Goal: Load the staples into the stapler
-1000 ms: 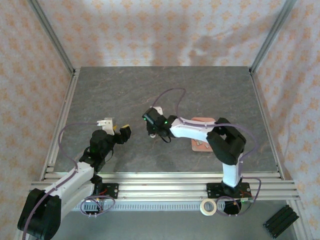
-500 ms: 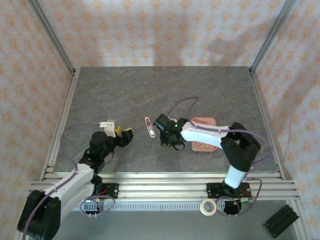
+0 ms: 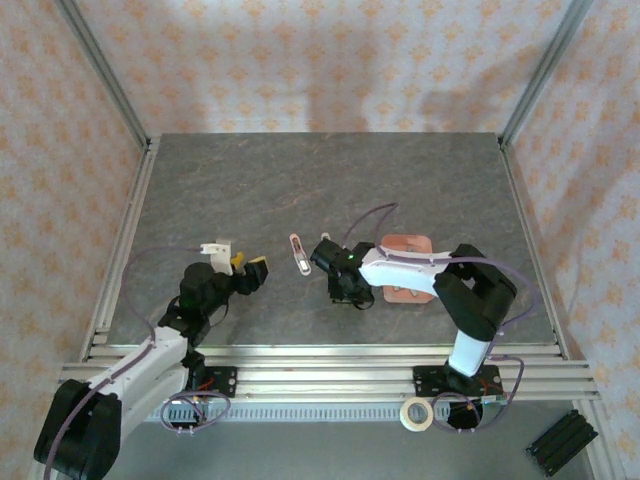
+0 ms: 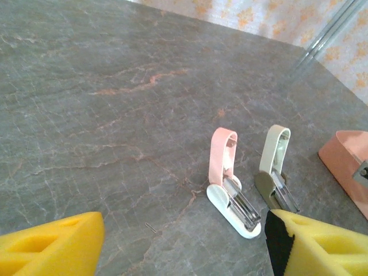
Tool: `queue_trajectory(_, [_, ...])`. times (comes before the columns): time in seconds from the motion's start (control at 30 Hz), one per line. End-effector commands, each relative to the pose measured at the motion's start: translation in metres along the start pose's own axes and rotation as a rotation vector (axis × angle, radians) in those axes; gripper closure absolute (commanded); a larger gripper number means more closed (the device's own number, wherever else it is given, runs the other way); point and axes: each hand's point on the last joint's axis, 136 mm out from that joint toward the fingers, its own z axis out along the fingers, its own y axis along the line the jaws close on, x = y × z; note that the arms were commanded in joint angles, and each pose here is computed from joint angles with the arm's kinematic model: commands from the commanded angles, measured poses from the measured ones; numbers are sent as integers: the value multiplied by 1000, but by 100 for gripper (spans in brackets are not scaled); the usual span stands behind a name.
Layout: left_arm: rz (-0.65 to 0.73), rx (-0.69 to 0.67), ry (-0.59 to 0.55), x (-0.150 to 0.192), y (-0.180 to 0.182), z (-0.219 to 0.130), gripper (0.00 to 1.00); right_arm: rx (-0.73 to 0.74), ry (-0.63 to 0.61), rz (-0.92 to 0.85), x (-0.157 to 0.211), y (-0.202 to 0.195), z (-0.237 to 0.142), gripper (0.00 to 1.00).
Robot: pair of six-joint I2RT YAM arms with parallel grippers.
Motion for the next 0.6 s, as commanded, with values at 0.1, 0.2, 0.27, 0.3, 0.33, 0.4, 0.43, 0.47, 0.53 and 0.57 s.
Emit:
queue_trajectory(0.1, [71,34,4,-10,-13,5,26,-24,-4,51,-2,-5,-30,69])
queue_trajectory(0.2, [81,40,11,-10,-15,8,26,-34,41,77,-1,-8,-31,70])
queue_trajectory(0.27, [86,43,14,-10,-16,9,26,-22,83,78,1,-10,-26,70])
queue_trajectory(0.3, [87,42,17,-9,-16,10,26,-25,105,79,2,-8,-24,71])
queue_trajectory(0.33, [88,42,19,-9,-16,10,26,-27,127,82,3,-6,-22,71])
queue_trajectory(0.4, [91,43,20,-9,-17,11,26,-27,157,83,5,-2,-19,71])
queue_trajectory(0.43, [91,42,22,-9,-16,11,26,-25,168,83,5,-1,-18,71])
queue_trajectory(0.47, [92,42,22,-9,-17,11,26,-20,176,84,6,0,-17,71])
queue_trajectory(0.53, [91,41,23,-9,-16,11,26,-6,189,82,5,0,-14,71])
queue_trajectory(0.57, [93,42,24,-8,-17,11,26,2,194,81,5,0,-13,71])
